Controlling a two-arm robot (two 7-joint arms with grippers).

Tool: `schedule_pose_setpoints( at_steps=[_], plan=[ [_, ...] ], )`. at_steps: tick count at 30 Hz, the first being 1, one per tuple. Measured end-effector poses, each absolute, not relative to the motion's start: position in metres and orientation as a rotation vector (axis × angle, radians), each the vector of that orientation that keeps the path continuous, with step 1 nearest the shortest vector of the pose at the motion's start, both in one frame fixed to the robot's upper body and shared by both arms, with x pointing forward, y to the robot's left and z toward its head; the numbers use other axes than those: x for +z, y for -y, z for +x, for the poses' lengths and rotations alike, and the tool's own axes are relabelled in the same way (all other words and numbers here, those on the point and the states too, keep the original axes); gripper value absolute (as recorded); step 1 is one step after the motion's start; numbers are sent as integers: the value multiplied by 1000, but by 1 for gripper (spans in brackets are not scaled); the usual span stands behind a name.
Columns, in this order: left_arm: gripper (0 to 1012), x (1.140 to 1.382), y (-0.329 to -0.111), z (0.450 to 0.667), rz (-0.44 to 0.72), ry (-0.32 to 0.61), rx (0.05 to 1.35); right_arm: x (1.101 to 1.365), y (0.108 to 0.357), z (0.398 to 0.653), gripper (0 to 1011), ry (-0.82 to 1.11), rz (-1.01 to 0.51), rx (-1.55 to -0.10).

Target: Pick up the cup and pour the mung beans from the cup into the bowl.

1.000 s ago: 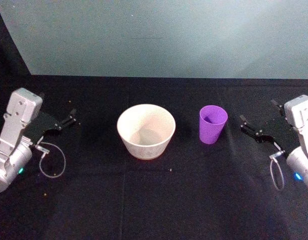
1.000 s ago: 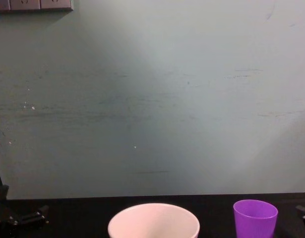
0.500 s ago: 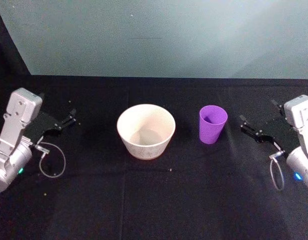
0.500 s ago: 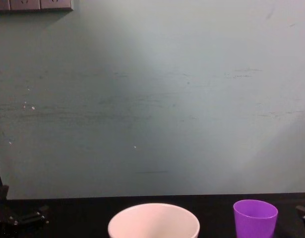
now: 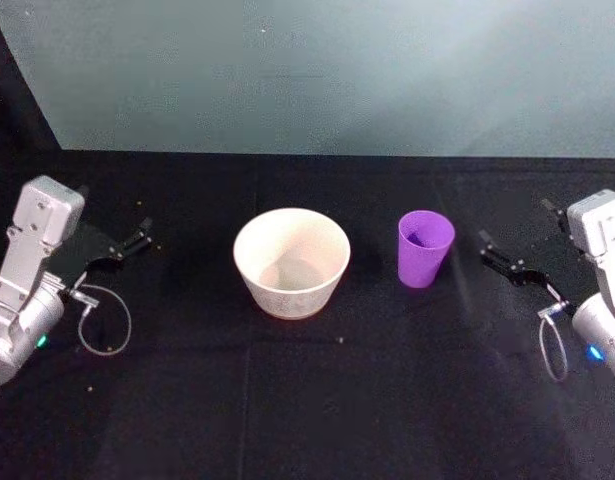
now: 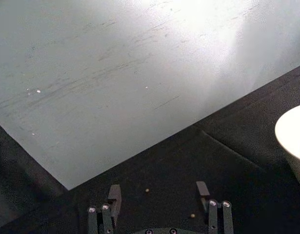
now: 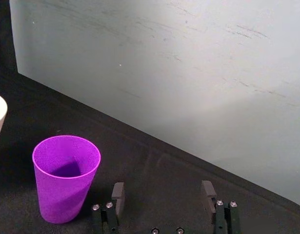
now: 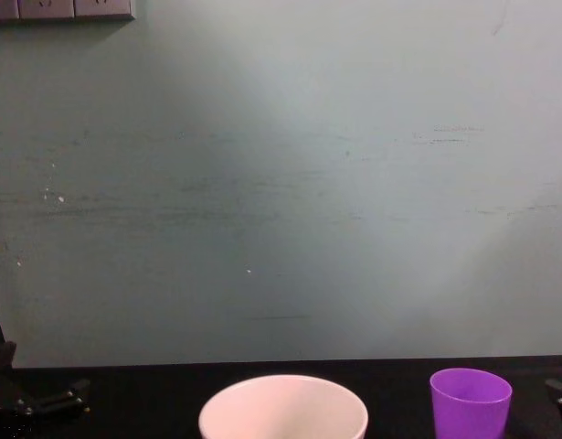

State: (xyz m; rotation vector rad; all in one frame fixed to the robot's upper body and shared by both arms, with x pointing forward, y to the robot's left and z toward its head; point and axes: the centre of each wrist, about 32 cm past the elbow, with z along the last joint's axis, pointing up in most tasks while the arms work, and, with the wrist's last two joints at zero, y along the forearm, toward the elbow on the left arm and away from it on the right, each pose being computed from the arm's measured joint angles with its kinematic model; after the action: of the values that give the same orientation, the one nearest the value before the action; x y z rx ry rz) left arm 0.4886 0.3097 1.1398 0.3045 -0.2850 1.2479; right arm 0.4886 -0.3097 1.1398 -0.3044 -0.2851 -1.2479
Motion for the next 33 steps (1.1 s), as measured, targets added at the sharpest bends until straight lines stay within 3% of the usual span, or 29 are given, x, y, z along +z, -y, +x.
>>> schedule_pose_setpoints(
  at_steps=[16,33],
  plan=[
    [1000,1140,-310,489,304,285,1248,1138,306,486,1003,276,-319,-1215],
    [1000,1140,-310,489,305,285,1248,1120,269,495,1003,208,-296,-1070]
  ],
)
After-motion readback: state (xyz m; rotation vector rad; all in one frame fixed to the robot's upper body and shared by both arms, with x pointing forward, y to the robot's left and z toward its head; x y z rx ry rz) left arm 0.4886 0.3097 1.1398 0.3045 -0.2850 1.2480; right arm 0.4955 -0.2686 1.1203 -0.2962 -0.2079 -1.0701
